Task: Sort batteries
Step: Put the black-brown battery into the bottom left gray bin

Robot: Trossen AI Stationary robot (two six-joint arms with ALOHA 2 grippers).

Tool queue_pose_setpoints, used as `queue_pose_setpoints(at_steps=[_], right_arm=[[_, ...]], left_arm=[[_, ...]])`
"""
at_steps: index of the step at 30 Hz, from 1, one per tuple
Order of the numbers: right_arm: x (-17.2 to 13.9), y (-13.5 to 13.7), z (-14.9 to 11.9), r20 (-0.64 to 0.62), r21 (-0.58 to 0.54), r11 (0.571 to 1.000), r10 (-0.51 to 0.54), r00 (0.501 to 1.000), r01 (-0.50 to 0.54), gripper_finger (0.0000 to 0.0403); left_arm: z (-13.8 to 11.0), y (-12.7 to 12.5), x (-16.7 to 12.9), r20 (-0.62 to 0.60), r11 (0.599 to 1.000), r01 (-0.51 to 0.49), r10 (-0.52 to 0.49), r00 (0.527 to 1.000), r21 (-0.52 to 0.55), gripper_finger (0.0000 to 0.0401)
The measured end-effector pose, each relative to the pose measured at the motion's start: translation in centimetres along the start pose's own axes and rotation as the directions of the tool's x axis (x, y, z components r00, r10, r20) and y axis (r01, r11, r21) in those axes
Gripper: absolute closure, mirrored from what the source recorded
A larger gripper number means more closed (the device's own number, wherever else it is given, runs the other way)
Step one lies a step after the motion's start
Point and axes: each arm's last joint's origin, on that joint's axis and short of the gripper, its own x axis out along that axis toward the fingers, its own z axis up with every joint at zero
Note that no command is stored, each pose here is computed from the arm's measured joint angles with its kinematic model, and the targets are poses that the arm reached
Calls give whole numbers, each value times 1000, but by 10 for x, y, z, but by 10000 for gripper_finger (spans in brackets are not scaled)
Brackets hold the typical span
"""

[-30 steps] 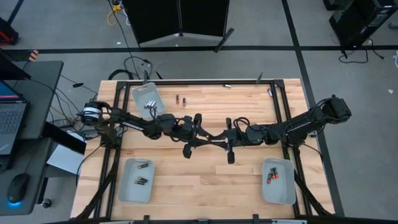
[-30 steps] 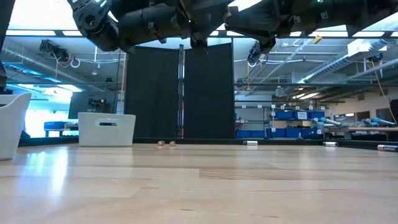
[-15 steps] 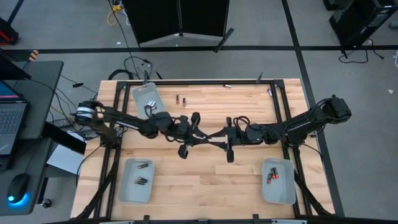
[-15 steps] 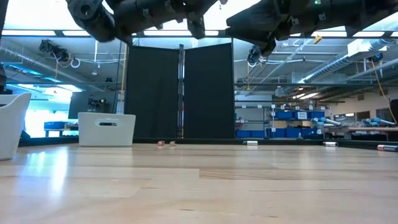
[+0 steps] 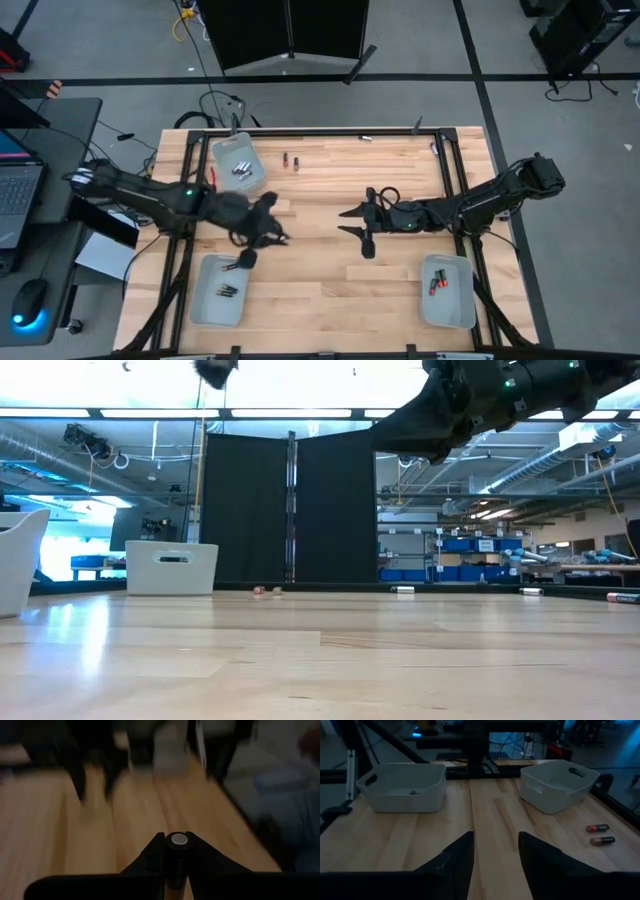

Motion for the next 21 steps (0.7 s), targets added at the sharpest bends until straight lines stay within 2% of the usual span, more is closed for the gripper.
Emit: queue_pose_setpoints(at_steps=[4,6,9,13,17,21], right_arm=[[1,-3,0,-2,3,1000,-12,1000,12,239],[1,-4,0,-4,4,1000,-16,1000,16,239],[2,-6,-1,-15,1,1000,-22,1000,22,241],[2,-9,-3,-40,-3,999,-35,999,35,240],[3,-11,-4,-44,-5,999,-41,998,41,242],[3,-12,-4,-48,-10,1000,-21,999,20,243]], left_arm=[[-4,-26,-11,-237,996,-35,14,971,-81,348],[-9,-38,-13,-333,989,-38,-12,943,-144,348],[-25,-57,-13,-471,973,-69,-44,881,-220,348],[-44,-78,-12,-620,947,-164,-45,783,-275,348],[-68,-98,-5,-699,935,-207,-58,713,-289,348],[-95,-111,5,-731,925,-241,-55,680,-294,348]])
